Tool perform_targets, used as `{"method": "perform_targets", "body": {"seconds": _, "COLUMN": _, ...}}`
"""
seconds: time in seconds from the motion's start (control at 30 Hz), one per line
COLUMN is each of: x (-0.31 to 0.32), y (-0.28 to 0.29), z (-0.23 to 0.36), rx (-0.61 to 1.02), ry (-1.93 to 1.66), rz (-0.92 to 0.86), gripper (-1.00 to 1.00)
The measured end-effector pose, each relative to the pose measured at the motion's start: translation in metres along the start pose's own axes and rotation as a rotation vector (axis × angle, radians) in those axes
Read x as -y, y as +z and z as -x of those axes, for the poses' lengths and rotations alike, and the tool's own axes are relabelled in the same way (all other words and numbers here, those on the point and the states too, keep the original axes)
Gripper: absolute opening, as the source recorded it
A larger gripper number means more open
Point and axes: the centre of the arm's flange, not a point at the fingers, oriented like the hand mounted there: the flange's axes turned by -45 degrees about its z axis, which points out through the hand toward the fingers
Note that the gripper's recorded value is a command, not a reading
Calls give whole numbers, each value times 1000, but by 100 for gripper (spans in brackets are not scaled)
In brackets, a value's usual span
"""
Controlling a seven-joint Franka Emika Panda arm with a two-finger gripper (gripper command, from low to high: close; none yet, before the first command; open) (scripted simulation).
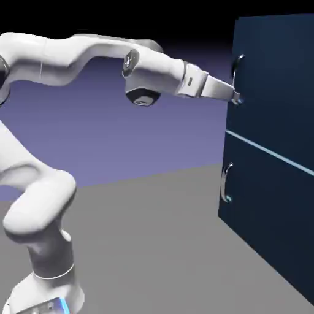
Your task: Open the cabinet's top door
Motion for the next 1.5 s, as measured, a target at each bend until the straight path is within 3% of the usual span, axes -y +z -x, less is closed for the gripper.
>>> {"method": "perform_targets", "body": {"seconds": 0.7, "x": 81, "y": 32, "z": -9, "rx": -216, "ry": 1, "rz": -10, "gripper": 0}}
{"method": "perform_targets", "body": {"seconds": 1.13, "x": 155, "y": 78, "z": 11, "rx": -283, "ry": 24, "rz": -34, "gripper": 0}}
{"method": "perform_targets", "body": {"seconds": 1.37, "x": 157, "y": 122, "z": -1, "rx": -282, "ry": 23, "rz": -33, "gripper": 0}}
{"method": "perform_targets", "body": {"seconds": 1.4, "x": 156, "y": 126, "z": -2, "rx": -283, "ry": 24, "rz": -34, "gripper": -100}}
{"method": "perform_targets", "body": {"seconds": 1.5, "x": 155, "y": 121, "z": -1, "rx": -283, "ry": 22, "rz": -44, "gripper": -100}}
